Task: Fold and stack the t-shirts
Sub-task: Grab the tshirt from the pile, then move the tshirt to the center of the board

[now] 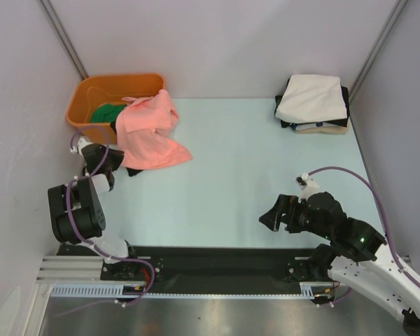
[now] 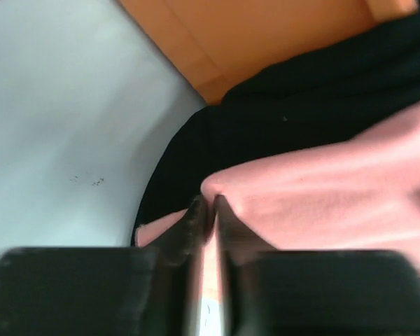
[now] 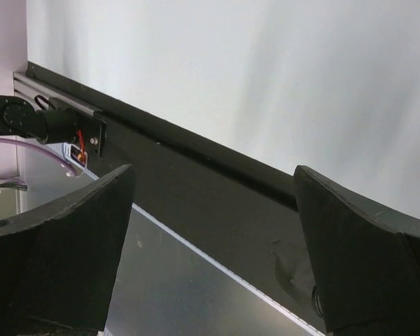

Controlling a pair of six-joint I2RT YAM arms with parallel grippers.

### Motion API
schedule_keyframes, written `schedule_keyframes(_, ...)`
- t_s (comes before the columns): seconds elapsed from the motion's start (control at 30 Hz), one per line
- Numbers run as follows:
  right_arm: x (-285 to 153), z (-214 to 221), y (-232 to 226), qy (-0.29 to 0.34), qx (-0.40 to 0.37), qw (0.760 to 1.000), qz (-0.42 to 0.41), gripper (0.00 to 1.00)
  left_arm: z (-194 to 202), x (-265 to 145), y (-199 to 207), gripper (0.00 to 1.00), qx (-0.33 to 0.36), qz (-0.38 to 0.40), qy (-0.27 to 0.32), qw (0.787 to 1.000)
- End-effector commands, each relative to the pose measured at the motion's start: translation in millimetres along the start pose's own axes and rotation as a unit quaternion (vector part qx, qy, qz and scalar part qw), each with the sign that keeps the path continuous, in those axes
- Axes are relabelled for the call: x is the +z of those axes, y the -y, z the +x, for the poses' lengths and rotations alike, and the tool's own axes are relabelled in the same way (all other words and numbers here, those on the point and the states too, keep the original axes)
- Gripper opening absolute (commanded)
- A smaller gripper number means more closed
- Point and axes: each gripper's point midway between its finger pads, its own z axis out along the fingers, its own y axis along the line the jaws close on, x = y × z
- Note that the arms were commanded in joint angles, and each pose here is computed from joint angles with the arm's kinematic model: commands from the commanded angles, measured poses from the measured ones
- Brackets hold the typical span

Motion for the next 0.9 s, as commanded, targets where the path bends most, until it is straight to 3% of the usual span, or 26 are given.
schedule_keyframes(0.0, 2, -1, 4, 0.009, 0.006, 1.0, 0.008, 1.0, -25, -15, 27, 0.09, 0.009, 0.049, 0.044, 0.998)
schedule_keyframes(0.07, 2, 0, 5, 0.007, 0.008, 1.0, 0.009, 1.0, -30, -22, 39, 0.0, 0.014, 0.069, 0.053, 0.996)
schedule_keyframes(0.23, -1, -1, 3, 0.011, 0.012, 1.0, 0.002, 1.0, -45, -40, 70, 0.0, 0.027, 0.102, 0.067, 0.992)
schedule_keyframes(0.33, -4, -3, 1, 0.018, 0.013, 1.0, -0.004, 1.0, -57, -67, 108, 0.0, 0.047, 0.133, 0.081, 0.987)
schedule_keyframes(0.43, -7, -12, -3, 0.035, 0.009, 0.999, -0.008, 1.0, -71, -109, 187, 0.0, 0.086, 0.201, 0.097, 0.971)
schedule_keyframes(0.5, -10, -21, -8, 0.049, 0.003, 0.999, -0.009, 1.0, -54, -136, 250, 0.0, 0.118, 0.265, 0.066, 0.955)
schedule_keyframes(0.53, -14, -31, -15, 0.059, -0.007, 0.998, -0.012, 1.0, -65, -168, 299, 0.0, 0.155, 0.309, 0.07, 0.936)
schedule_keyframes(0.6, -20, -46, -21, 0.077, -0.017, 0.997, -0.007, 1.0, -31, -219, 367, 0.0, 0.201, 0.389, 0.037, 0.898)
schedule_keyframes(0.63, -20, -50, -20, 0.077, -0.033, 0.996, 0.002, 1.0, -9, -261, 409, 0.0, 0.238, 0.44, 0.011, 0.866)
schedule_keyframes(0.73, -36, -78, -28, 0.117, -0.047, 0.992, 0.016, 1.0, 36, -305, 455, 0.0, 0.303, 0.489, -0.045, 0.817)
schedule_keyframes(0.77, -45, -89, -31, 0.137, -0.051, 0.989, 0.02, 1.0, 67, -331, 465, 0.0, 0.319, 0.518, -0.08, 0.79)
schedule_keyframes(0.83, -51, -96, -32, 0.146, -0.055, 0.987, 0.026, 0.99, 96, -334, 461, 0.03, 0.345, 0.507, -0.117, 0.781)
schedule_keyframes(0.87, -56, -100, -33, 0.15, -0.056, 0.987, 0.031, 1.0, 122, -322, 447, 0.33, 0.356, 0.481, -0.148, 0.788)
